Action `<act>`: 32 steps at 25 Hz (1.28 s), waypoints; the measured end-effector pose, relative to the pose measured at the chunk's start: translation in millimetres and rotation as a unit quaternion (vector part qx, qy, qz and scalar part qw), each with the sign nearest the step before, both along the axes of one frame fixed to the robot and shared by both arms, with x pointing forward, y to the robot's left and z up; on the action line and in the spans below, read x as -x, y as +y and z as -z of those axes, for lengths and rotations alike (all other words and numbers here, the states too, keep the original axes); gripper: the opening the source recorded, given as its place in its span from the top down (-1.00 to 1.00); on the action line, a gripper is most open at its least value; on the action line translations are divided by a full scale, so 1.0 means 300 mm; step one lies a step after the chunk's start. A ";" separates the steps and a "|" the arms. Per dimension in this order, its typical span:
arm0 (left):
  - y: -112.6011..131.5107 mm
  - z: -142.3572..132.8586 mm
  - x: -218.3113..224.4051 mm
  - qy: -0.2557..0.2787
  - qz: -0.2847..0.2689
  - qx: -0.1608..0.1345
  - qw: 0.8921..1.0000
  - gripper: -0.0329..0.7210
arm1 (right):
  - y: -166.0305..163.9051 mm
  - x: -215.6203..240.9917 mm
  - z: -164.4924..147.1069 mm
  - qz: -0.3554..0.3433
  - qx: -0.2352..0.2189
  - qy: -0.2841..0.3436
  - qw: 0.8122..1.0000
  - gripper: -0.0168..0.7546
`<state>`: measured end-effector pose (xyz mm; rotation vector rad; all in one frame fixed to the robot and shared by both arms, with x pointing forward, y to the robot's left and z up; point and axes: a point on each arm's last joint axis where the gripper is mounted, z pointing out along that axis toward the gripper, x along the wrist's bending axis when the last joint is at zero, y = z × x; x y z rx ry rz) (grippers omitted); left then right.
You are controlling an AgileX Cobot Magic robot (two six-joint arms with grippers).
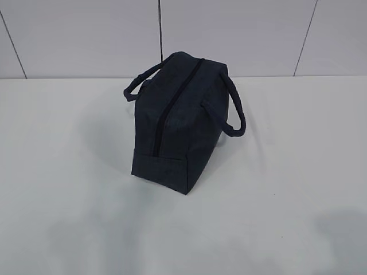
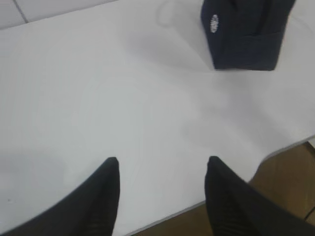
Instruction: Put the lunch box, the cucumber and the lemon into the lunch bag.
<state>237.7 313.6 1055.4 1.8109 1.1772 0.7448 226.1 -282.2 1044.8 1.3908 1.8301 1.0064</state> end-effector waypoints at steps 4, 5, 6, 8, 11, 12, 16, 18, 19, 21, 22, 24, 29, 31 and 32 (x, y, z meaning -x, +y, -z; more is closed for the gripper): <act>-0.001 0.002 0.005 0.001 -0.067 0.000 0.998 -0.13 | 0.002 -0.003 0.000 0.025 0.000 0.000 1.000 0.31; -0.001 0.001 0.007 0.001 -0.085 0.000 0.996 -0.13 | 0.003 -0.004 0.000 0.032 0.000 0.000 0.999 0.31; -0.002 0.001 0.009 0.001 -0.103 0.000 0.995 -0.13 | 0.003 -0.004 0.000 0.036 0.000 0.000 0.999 0.31; -0.003 0.001 0.012 0.001 -0.135 0.000 0.991 -0.12 | 0.003 -0.005 0.000 0.039 0.000 0.000 0.999 0.31; -0.004 0.001 0.015 0.001 -0.174 0.000 0.985 -0.10 | 0.003 -0.005 0.000 0.040 0.000 0.000 0.999 0.31; -0.004 0.001 0.016 0.001 -0.184 0.000 0.983 -0.10 | 0.003 -0.005 0.000 0.040 0.000 0.000 0.999 0.31; -0.005 0.001 0.016 0.001 -0.193 0.000 0.981 -0.03 | 0.003 -0.005 0.000 0.040 0.000 0.000 0.999 0.31; -0.005 0.001 0.016 0.001 -0.193 0.000 0.981 0.01 | 0.003 -0.005 0.000 0.041 -0.001 0.000 0.999 0.31; -0.005 0.001 0.016 0.001 -0.193 0.000 0.981 0.03 | 0.003 -0.005 0.000 0.041 -0.001 0.000 0.999 0.31; -0.005 0.001 0.016 0.001 -0.193 0.000 0.981 0.05 | 0.003 -0.005 0.000 0.041 -0.001 0.000 0.999 0.31; -0.005 0.001 0.016 0.001 -0.193 0.000 0.981 0.05 | 0.003 -0.005 0.000 0.041 -0.001 0.000 0.999 0.31; -0.005 0.001 0.016 0.001 -0.193 0.000 0.981 0.06 | 0.003 -0.005 0.000 0.041 -0.001 0.000 0.999 0.31; -0.005 0.001 0.016 0.001 -0.194 0.000 0.981 0.08 | 0.003 -0.005 0.000 0.041 -0.001 0.000 0.999 0.31; -0.005 0.001 0.016 0.001 -0.194 0.000 0.981 0.10 | 0.003 -0.005 0.000 0.041 -0.001 0.000 0.999 0.31; -0.005 0.001 0.016 0.001 -0.194 0.000 0.981 0.11 | 0.003 -0.005 0.000 0.041 -0.001 0.000 0.999 0.31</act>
